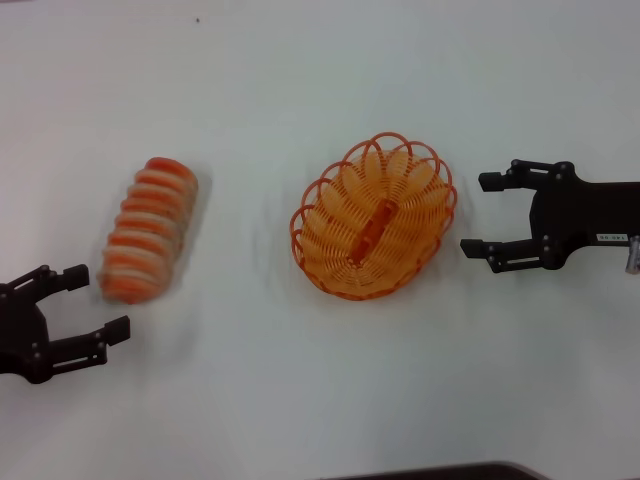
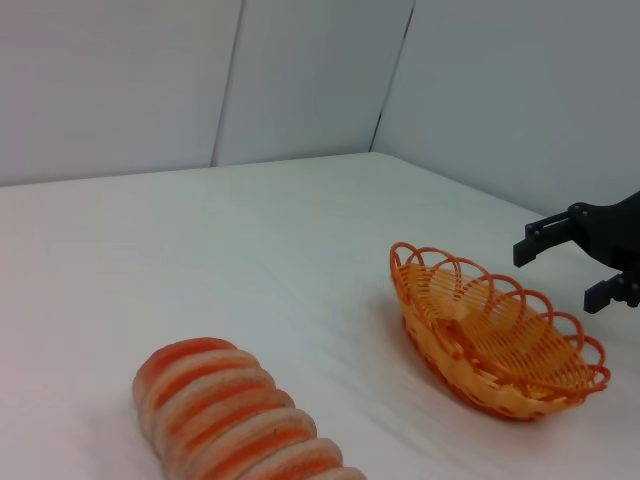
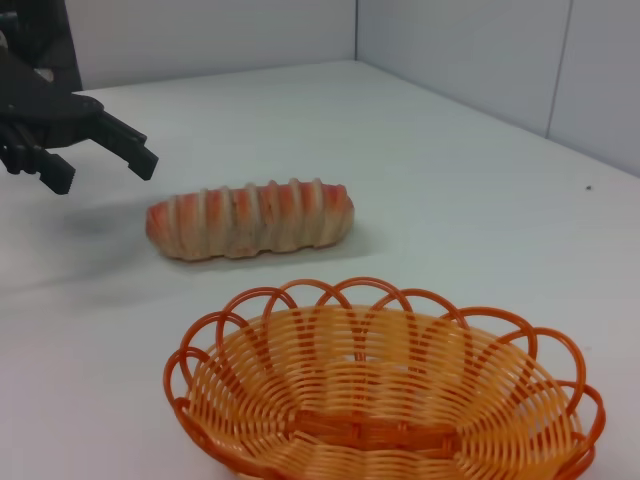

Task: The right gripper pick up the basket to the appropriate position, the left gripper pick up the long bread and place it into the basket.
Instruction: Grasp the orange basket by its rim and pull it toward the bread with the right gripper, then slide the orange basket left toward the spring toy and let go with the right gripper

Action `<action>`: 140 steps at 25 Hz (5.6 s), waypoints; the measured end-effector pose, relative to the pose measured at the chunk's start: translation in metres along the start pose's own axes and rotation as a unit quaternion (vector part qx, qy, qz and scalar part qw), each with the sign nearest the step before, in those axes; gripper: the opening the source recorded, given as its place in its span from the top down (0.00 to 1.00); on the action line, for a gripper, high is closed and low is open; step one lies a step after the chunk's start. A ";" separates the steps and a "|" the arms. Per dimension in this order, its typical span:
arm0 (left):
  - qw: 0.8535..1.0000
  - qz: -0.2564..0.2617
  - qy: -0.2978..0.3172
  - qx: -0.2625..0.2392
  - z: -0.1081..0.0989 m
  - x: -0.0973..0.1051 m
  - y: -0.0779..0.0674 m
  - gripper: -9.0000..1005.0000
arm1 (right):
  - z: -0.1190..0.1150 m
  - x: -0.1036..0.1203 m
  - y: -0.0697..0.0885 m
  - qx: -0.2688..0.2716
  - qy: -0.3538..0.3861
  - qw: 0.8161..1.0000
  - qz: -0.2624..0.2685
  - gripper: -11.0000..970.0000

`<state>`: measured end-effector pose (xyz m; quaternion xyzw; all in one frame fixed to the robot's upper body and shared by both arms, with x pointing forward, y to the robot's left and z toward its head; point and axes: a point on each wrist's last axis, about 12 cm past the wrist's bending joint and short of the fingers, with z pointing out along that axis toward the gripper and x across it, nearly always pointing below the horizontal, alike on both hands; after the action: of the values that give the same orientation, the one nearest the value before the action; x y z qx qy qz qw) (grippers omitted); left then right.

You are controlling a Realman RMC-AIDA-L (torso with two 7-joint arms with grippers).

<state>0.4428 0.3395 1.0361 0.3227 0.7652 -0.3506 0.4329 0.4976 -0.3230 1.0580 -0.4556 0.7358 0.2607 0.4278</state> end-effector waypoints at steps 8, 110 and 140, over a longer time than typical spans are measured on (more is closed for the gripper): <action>1.000 -0.001 0.000 -0.002 -0.001 0.000 0.000 0.07 | 0.001 -0.003 -0.003 0.004 -0.005 1.000 -0.003 0.06; 0.999 0.009 -0.045 -0.026 0.007 -0.005 0.000 0.07 | 0.069 -0.102 -0.065 0.026 0.159 0.838 0.521 0.91; 0.998 0.028 -0.037 -0.038 0.007 -0.004 0.000 0.07 | 0.103 -0.066 -0.053 0.073 0.059 0.754 0.650 0.92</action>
<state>0.4475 0.3328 1.0366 0.3139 0.7520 -0.3211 0.4825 0.5996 -0.2372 1.0643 0.1503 0.8954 0.3940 0.1432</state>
